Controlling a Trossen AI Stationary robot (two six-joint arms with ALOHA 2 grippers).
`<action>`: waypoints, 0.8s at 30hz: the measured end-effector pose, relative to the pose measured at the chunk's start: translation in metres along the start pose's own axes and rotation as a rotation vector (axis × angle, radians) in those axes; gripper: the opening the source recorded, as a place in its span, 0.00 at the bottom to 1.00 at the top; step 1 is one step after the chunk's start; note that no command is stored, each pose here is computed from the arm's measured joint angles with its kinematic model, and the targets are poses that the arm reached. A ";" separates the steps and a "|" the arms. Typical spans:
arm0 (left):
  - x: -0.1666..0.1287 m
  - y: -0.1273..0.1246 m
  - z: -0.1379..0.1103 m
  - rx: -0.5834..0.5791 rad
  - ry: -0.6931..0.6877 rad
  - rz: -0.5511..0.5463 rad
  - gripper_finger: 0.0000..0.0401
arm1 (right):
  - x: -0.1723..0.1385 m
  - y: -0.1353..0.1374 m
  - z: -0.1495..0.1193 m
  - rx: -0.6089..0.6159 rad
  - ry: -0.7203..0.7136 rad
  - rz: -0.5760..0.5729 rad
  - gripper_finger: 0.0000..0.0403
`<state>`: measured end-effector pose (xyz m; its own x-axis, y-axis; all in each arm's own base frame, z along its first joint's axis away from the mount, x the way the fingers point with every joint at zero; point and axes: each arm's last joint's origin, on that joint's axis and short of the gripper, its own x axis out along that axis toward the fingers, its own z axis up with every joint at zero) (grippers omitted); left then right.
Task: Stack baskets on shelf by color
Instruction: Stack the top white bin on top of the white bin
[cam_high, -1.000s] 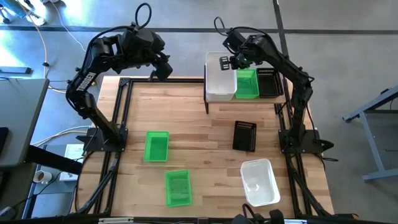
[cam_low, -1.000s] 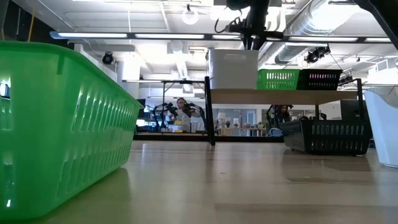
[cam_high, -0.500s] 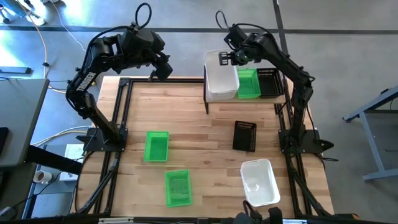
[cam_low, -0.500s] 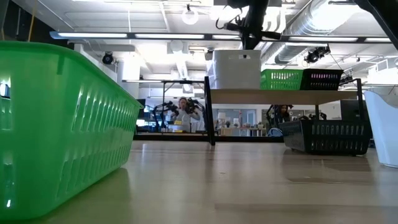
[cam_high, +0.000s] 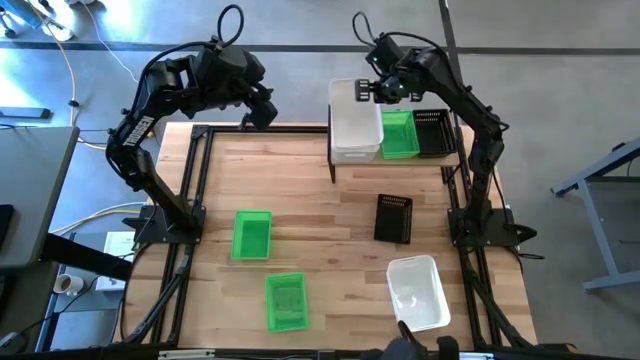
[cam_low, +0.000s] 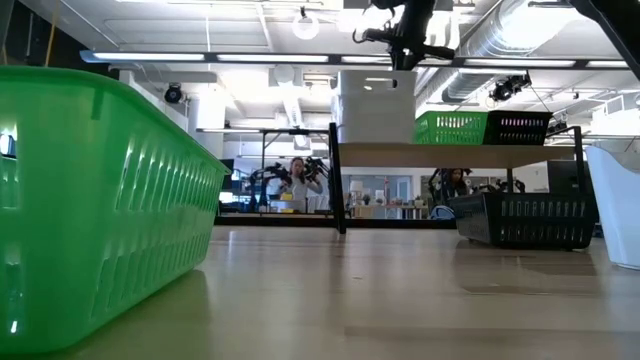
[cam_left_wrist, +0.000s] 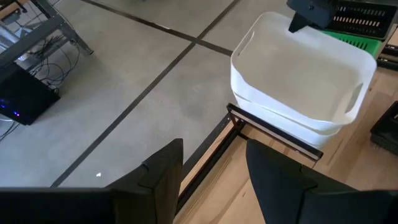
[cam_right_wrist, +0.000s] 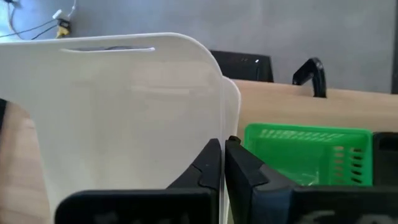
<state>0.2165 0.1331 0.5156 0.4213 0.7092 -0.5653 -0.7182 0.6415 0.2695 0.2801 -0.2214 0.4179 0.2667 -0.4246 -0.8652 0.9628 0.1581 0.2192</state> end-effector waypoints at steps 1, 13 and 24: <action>0.000 0.000 0.000 0.000 0.000 0.000 0.42 | 0.000 -0.001 0.001 0.005 0.009 0.007 0.00; 0.000 0.000 0.000 0.000 0.000 0.000 0.42 | 0.002 -0.011 -0.003 0.042 0.088 -0.058 0.00; 0.000 0.000 0.000 -0.012 0.000 0.000 0.42 | 0.028 -0.003 -0.001 0.016 0.132 -0.089 0.00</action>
<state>0.2165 0.1330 0.5156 0.4212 0.7092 -0.5654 -0.7246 0.6381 0.2605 0.2848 -0.2326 0.3925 0.1727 -0.3150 -0.9332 0.9833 0.1107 0.1446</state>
